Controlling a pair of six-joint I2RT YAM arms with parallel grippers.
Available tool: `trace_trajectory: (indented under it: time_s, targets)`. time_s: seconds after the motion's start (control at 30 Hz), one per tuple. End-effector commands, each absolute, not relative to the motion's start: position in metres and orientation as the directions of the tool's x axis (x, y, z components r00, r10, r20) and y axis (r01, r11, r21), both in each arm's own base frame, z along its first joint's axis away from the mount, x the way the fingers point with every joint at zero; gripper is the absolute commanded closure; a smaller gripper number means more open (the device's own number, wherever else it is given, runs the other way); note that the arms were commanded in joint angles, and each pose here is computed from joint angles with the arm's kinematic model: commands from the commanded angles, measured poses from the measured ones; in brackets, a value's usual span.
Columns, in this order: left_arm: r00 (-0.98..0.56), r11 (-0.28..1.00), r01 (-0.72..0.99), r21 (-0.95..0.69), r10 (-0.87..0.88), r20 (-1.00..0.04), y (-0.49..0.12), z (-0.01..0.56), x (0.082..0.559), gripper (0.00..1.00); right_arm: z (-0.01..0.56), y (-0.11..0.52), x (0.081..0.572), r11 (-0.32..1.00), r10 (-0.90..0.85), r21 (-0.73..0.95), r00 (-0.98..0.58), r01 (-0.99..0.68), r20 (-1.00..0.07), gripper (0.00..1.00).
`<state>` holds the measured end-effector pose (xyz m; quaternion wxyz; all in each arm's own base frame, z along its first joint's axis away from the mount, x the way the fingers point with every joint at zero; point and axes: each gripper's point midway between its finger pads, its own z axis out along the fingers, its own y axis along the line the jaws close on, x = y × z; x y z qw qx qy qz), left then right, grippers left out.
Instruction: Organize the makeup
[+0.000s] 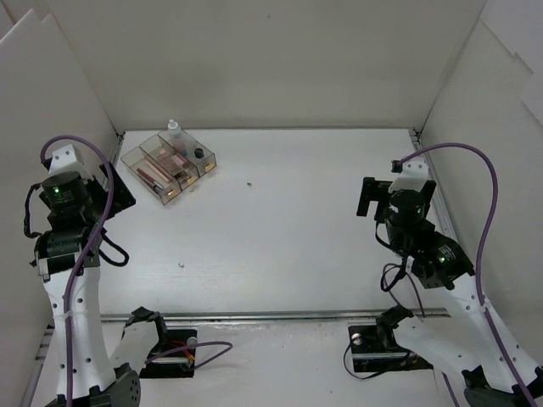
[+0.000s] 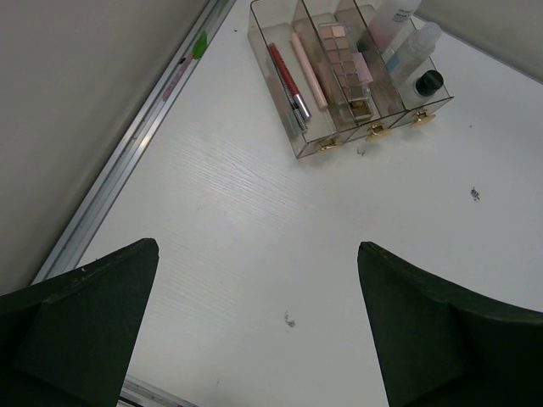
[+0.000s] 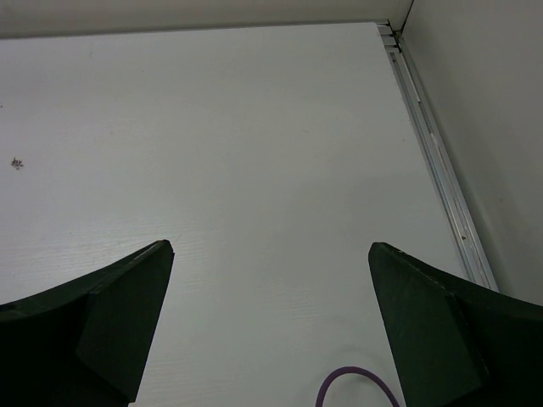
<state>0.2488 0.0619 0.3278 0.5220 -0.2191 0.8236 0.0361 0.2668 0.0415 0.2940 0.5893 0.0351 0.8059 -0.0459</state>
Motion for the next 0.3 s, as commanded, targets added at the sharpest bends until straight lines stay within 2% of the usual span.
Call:
trace_trajectory:
  time_s: [0.0,0.27]
  targets:
    - [-0.298,0.896,-0.414,-0.163,-0.302,-0.906,0.0678,0.3509,0.2477,0.01,0.3154,0.0395,0.2729,0.991,0.036,0.006,-0.223,0.136,-0.974,0.02]
    - [-0.299,0.890,-0.424,-0.166,-0.311,-0.902,0.0685,0.3455,0.2460,0.00,0.3194,0.0368,0.2740,0.989,0.033,0.000,-0.215,0.149,-0.976,0.02]
